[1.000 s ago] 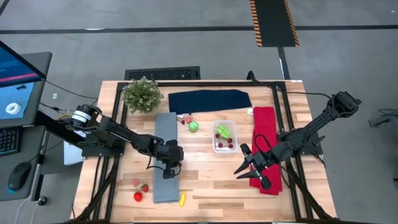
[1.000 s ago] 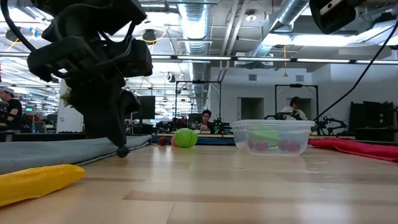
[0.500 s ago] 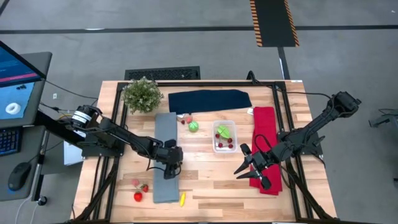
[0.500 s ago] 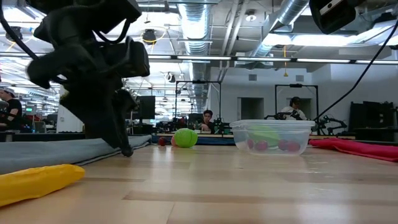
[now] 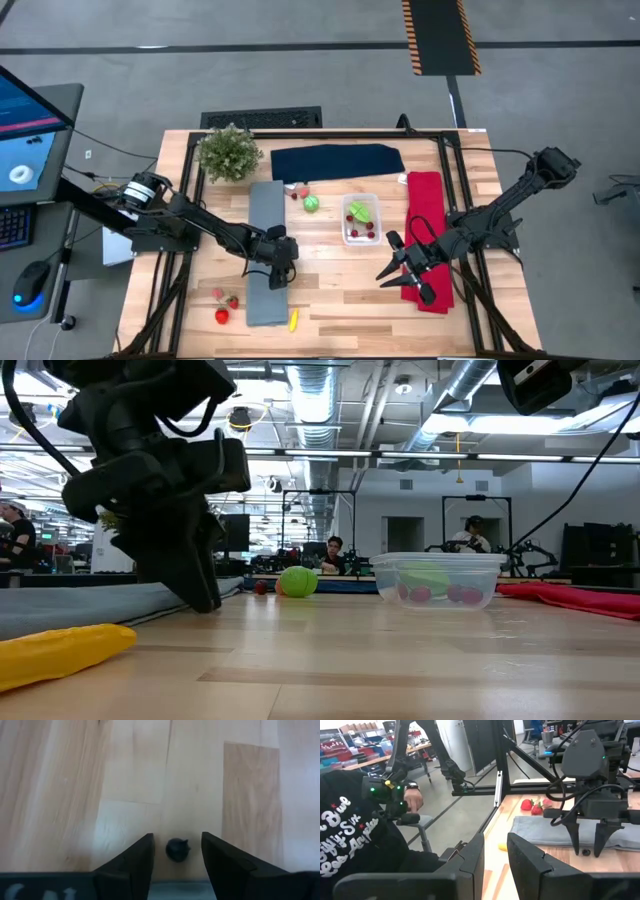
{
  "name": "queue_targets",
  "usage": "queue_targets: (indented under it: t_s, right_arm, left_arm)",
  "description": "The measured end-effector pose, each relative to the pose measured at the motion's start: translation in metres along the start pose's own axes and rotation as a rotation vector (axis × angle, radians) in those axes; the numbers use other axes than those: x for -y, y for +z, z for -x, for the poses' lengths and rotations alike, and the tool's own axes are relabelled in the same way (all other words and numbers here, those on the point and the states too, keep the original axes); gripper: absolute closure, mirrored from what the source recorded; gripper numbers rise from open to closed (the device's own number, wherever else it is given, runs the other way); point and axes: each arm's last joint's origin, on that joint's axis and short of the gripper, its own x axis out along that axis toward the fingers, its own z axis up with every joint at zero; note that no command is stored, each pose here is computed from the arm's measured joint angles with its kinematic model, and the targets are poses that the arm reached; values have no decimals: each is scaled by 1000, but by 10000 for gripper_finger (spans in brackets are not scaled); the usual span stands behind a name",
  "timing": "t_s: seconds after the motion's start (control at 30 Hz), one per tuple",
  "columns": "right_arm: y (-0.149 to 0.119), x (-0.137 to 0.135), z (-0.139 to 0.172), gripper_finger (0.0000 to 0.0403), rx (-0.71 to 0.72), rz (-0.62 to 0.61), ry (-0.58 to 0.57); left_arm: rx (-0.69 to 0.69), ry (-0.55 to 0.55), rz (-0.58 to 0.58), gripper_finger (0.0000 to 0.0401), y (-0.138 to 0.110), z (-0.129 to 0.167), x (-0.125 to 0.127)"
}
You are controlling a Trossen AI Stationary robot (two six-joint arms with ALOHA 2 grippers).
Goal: Pick and placing Produce into tupperware
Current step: Put the blueberry into the transparent bin
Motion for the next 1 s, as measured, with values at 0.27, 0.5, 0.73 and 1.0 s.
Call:
queue_targets:
  t_s: [0.27,0.5,0.73,1.0]
  right_arm:
    - [0,0,0,296,0,0,0]
    - [0,0,0,296,0,-2,0]
    - [0,0,0,296,0,-2,0]
    - [0,0,0,296,0,-2,0]
  left_arm:
    - [-13,29,-5,294,1,2,3]
    - [-24,34,-7,362,0,2,3]
    - [-14,29,-25,357,1,1,4]
    - [-9,26,-57,363,3,2,4]
